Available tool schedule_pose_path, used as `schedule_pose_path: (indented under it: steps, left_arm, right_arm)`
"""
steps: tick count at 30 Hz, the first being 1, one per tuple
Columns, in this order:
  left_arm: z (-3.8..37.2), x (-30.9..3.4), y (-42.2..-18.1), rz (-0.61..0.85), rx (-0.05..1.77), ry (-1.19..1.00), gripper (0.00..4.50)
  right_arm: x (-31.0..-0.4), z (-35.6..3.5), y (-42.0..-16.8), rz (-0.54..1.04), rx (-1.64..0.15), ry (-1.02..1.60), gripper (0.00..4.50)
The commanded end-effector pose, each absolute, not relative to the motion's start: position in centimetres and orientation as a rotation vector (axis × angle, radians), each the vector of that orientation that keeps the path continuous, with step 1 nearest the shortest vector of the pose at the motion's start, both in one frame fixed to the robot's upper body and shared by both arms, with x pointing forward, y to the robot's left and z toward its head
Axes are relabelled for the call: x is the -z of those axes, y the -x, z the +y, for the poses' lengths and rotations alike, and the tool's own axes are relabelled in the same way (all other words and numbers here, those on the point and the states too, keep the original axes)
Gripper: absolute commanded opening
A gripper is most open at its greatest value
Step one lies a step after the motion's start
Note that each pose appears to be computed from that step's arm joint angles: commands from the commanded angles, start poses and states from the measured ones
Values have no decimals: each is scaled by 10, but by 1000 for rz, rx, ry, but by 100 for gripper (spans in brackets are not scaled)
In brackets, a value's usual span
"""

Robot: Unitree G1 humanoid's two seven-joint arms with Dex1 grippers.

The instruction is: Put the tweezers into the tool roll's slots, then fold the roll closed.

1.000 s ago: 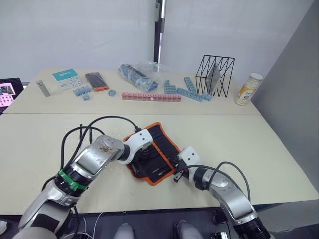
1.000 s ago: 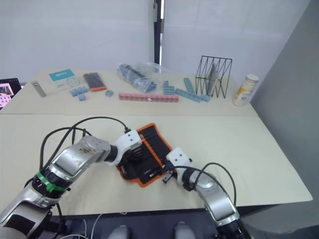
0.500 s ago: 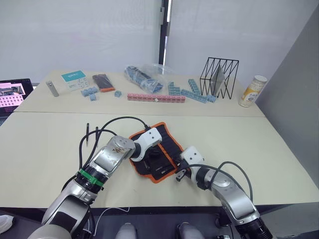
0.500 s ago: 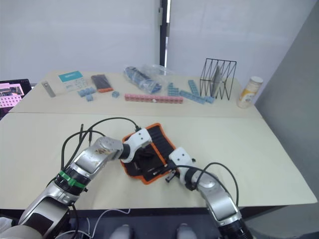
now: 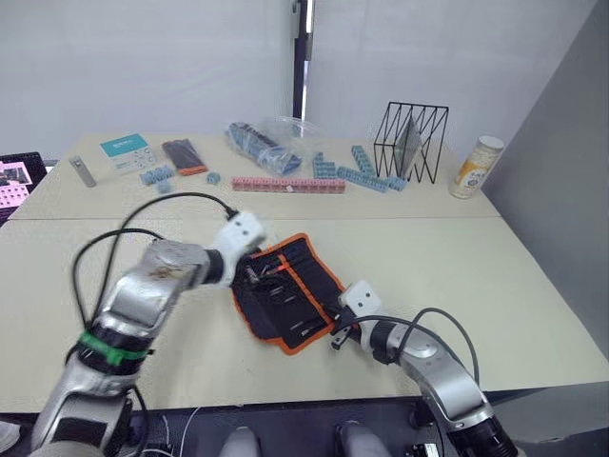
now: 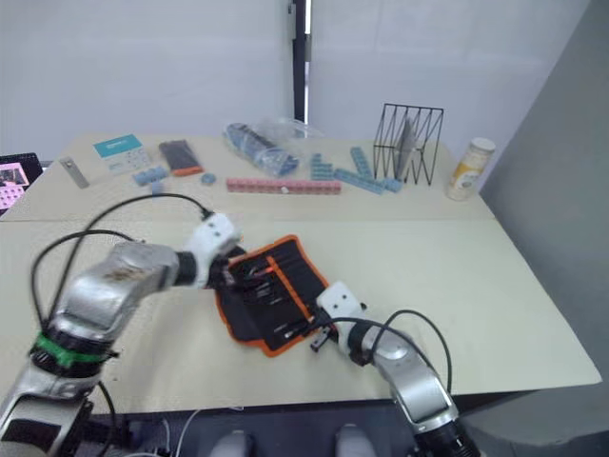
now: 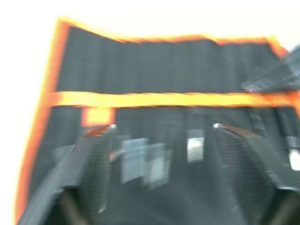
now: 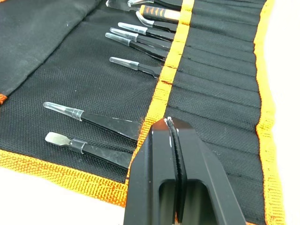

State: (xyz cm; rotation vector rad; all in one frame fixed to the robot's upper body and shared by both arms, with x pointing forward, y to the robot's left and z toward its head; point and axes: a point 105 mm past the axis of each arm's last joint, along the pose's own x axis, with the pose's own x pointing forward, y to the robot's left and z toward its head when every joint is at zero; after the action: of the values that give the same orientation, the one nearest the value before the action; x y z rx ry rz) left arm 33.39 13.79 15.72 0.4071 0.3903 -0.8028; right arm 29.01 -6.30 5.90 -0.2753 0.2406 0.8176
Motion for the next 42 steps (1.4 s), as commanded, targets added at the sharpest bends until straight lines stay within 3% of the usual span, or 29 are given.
schedule_pose_path:
  steps: [1,7,14,17,21,31,42]
  left_arm:
    - [166,-172,-327,296,677,-337,448]
    - [234,-151,-294,213,374,-275,448]
    - [291,-114,-211,229,-9,-115,448]
    - [308,-102,-180,267,-81,-120,448]
    - [315,-99,-167,264,-105,-117,448]
    - [327,-81,-167,277,-122,-111,448]
    - [339,-79,-251,239,-161,-105,448]
  right_arm:
    - [11,-82,-267,552,-798,280,0]
    - [14,-84,-264,562,-813,283,0]
    - [15,-86,-265,568,-827,290,0]
    - [15,-86,-266,569,-835,293,0]
    - [15,-85,-266,570,-853,300,0]
    - [15,-81,-268,568,-873,299,0]
    - [13,-79,-274,554,-852,291,0]
